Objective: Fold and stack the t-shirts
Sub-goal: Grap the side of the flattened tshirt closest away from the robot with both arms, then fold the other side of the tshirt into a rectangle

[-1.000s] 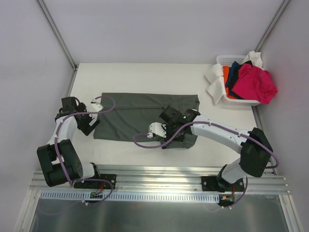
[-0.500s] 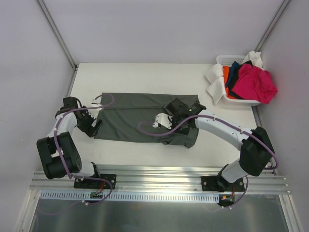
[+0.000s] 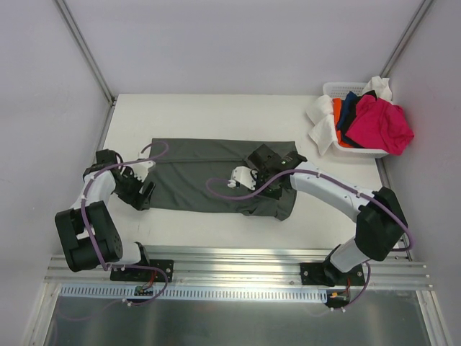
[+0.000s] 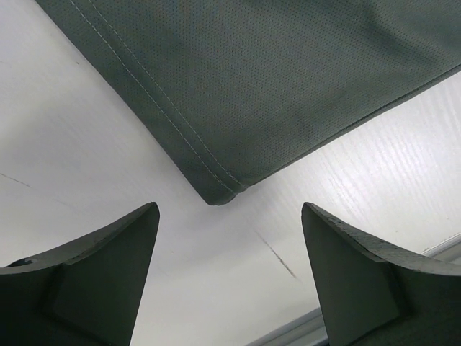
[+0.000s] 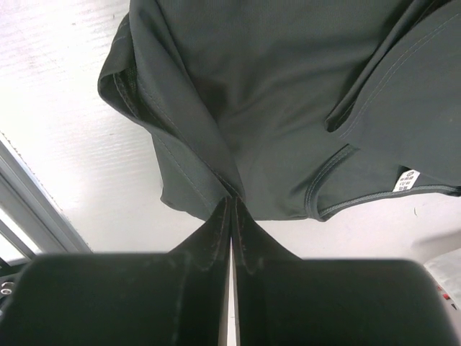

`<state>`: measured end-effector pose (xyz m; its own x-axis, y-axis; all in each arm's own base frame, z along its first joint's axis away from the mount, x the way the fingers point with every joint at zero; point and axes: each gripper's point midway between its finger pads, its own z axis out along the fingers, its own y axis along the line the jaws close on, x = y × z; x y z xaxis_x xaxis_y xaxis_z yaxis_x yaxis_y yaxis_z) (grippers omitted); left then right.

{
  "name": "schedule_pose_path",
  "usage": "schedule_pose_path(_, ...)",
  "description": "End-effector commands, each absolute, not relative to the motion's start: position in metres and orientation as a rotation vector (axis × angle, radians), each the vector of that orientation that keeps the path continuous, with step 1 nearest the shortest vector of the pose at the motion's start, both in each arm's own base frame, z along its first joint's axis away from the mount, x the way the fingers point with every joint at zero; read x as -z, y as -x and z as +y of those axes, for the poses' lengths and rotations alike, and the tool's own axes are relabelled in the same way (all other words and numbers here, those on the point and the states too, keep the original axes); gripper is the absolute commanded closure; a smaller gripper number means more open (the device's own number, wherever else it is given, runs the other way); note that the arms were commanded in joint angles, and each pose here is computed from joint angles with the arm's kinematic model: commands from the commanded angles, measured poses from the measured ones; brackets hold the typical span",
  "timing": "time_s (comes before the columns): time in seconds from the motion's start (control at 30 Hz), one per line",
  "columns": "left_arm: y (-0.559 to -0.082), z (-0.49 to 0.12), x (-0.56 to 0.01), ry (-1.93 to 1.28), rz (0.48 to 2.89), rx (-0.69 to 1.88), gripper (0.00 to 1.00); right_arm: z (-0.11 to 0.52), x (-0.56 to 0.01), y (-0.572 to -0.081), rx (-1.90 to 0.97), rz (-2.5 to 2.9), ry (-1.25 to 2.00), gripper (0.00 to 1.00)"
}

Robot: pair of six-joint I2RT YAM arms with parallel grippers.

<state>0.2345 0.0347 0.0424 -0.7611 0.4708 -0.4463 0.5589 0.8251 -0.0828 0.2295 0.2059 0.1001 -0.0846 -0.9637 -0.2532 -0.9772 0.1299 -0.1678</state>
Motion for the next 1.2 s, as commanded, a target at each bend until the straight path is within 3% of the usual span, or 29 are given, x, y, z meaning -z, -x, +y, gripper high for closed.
schedule_pose_path(0.0, -0.225, 0.021, -0.043, -0.666, 2.626, 0.414, 0.19, 0.215, -0.112, -0.241, -0.064, 2.072, 1.87, 0.99)
schedule_pose_path(0.1, -0.226, 0.017, -0.041, -0.589, 2.667, 0.488, 0.25, 0.216, -0.113, -0.242, -0.064, 2.07, 1.868, 0.99)
schedule_pose_path(0.13, -0.227, 0.014, -0.041, -0.578, 2.669, 0.51, 0.34, 0.216, -0.113, -0.242, -0.064, 2.07, 1.868, 0.99)
schedule_pose_path(0.2, -0.226, 0.01, -0.041, -0.548, 2.677, 0.559, 0.41, 0.215, -0.113, -0.242, -0.062, 2.07, 1.867, 0.99)
schedule_pose_path(0.33, -0.222, 0.009, -0.041, -0.557, 2.684, 0.565, 0.44, 0.213, -0.112, -0.241, -0.059, 2.072, 1.865, 0.99)
schedule_pose_path(0.4, -0.221, 0.01, -0.041, -0.565, 2.688, 0.559, 0.52, 0.211, -0.111, -0.24, -0.056, 2.072, 1.863, 0.99)
schedule_pose_path(0.63, -0.219, 0.011, -0.045, -0.561, 2.687, 0.547, 0.88, 0.209, -0.112, -0.241, -0.048, 2.067, 1.859, 0.99)
schedule_pose_path(0.67, -0.219, 0.011, -0.046, -0.562, 2.682, 0.542, 0.98, 0.208, -0.112, -0.242, -0.043, 2.071, 1.856, 0.99)
schedule_pose_path(1.17, -0.249, 0.019, -0.084, -0.579, 2.597, 0.514, 1.0, 0.173, -0.156, -0.31, 0.111, 2.103, 1.615, 1.0)
